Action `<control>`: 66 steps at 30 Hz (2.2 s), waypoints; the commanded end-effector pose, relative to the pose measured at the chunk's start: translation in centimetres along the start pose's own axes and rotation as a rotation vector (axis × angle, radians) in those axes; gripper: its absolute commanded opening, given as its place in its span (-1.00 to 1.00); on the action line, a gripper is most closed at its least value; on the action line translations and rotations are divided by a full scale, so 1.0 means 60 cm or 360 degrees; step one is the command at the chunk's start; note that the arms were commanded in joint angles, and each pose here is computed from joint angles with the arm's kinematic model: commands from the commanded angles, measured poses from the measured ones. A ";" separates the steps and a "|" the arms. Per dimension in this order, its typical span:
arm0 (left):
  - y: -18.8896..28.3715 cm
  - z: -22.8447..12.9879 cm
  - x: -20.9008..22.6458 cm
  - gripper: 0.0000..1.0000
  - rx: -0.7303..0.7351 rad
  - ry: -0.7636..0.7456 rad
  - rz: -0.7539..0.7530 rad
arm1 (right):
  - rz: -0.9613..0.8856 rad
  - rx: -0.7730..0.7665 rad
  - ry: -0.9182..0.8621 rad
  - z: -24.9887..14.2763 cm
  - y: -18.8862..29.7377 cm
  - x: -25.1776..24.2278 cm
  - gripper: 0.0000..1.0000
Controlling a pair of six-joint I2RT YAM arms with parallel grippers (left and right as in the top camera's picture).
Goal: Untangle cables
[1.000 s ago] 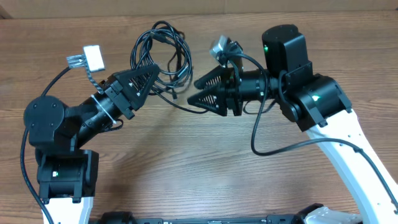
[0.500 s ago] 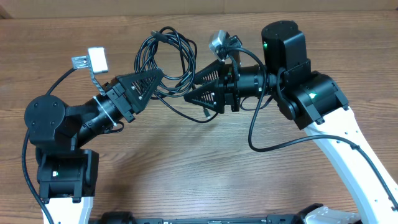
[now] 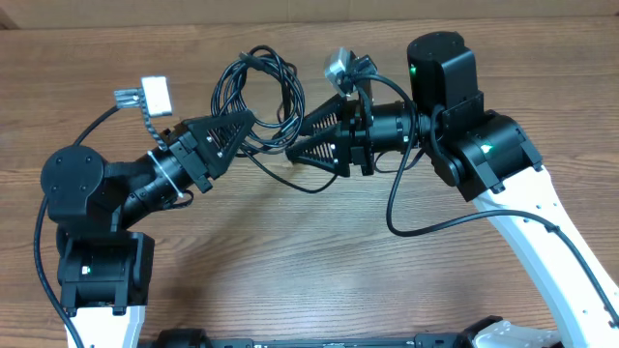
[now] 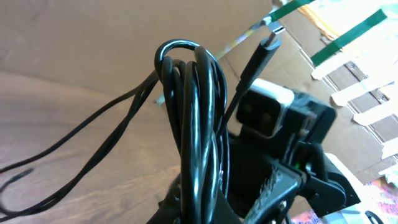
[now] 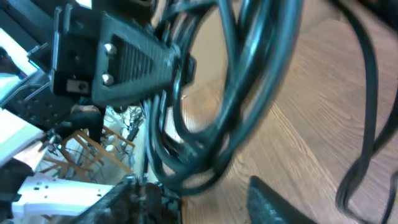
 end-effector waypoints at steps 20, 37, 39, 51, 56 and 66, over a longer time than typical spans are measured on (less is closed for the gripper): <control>0.025 0.033 -0.048 -0.89 -0.0092 -0.0178 -0.0133 | -0.0220 0.0206 -0.0161 -0.049 0.007 -0.023 -0.92; 0.048 0.040 -0.049 -0.91 -0.0059 -0.0186 -0.0149 | -0.0071 0.0155 -0.0106 -0.037 0.004 -0.001 0.13; 0.048 0.040 -0.048 -0.92 -0.0060 -0.0180 -0.0146 | 0.0076 0.0070 -0.0029 -0.016 0.002 0.020 0.18; 0.037 0.046 -0.024 -0.91 -0.0142 0.0077 -0.0051 | 0.0217 0.0012 0.0094 0.004 -0.016 0.052 -0.05; 0.028 0.046 -0.025 -0.91 -0.0173 0.0151 -0.0052 | 0.0212 0.0010 0.0113 0.006 -0.020 0.054 0.01; 0.022 0.049 -0.034 -0.91 -0.0211 0.0124 -0.0073 | 0.0041 0.0065 0.0030 -0.007 -0.026 0.022 0.08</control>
Point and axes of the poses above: each gripper's point midway between its finger pads, its own y axis back along the fingers, its own x axis along the line the jaws close on, z = x × y, the point moved 2 cm from there along y, back along the fingers, and after that the axes turned 11 degrees about y, right-handed, at the moved point
